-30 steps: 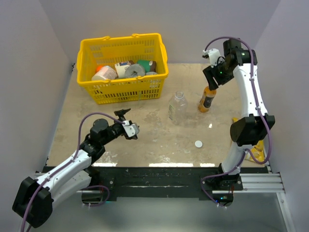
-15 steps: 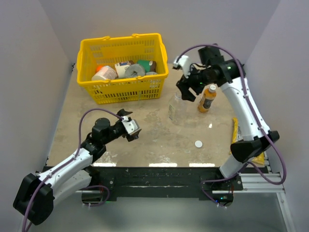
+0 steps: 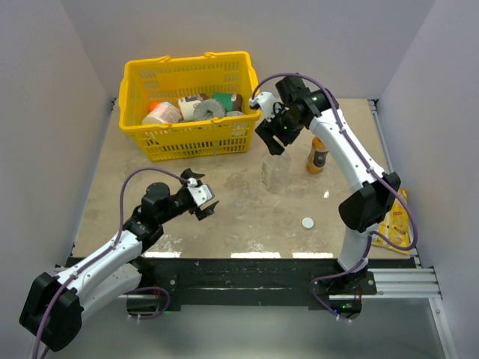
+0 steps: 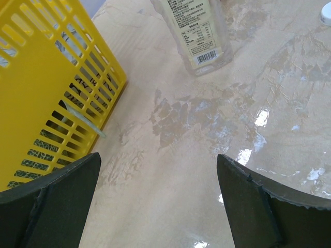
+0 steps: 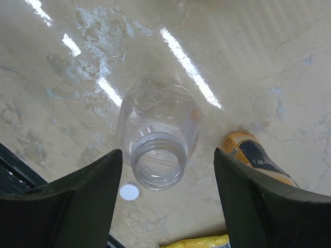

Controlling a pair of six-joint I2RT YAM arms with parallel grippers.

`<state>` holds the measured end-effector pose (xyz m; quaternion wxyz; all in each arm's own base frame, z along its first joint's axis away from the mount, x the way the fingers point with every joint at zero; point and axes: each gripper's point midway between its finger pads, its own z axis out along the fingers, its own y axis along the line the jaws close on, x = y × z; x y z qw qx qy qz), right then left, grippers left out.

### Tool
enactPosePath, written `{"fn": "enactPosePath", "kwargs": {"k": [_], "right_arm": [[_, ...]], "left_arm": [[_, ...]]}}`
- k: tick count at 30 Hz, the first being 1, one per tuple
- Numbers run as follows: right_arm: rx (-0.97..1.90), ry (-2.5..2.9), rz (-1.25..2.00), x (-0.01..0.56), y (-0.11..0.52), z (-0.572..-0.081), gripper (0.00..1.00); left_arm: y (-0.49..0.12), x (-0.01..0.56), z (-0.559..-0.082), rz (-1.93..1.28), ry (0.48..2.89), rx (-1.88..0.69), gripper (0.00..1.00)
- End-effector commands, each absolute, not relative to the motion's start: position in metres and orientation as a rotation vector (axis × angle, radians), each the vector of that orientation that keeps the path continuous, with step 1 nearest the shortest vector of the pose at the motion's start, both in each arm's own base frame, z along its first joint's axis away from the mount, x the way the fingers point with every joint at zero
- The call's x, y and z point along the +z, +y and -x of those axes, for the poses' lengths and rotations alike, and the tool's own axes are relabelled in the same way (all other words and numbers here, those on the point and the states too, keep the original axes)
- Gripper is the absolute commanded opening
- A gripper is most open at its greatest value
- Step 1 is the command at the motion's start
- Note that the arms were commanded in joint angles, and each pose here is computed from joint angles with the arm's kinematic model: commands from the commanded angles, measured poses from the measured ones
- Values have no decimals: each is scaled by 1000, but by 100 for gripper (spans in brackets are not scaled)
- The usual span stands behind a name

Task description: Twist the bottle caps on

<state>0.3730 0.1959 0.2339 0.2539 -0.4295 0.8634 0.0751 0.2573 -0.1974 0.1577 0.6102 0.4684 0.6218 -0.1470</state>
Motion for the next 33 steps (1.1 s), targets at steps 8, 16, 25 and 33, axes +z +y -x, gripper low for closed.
{"fn": "enactPosePath", "kwargs": {"k": [8, 16, 25, 33], "right_arm": [[178, 2344, 1165, 241, 193, -361, 32], [322, 2259, 1151, 275, 205, -338, 0], [577, 2187, 1123, 298, 232, -317, 0], [679, 2187, 1089, 298, 244, -311, 0]], "left_arm": [[-209, 188, -263, -1020, 1358, -393, 99], [-239, 215, -261, -924, 1305, -601, 99], [-284, 220, -272, -935, 1238, -652, 99], [-313, 221, -282, -932, 1248, -664, 100]]}}
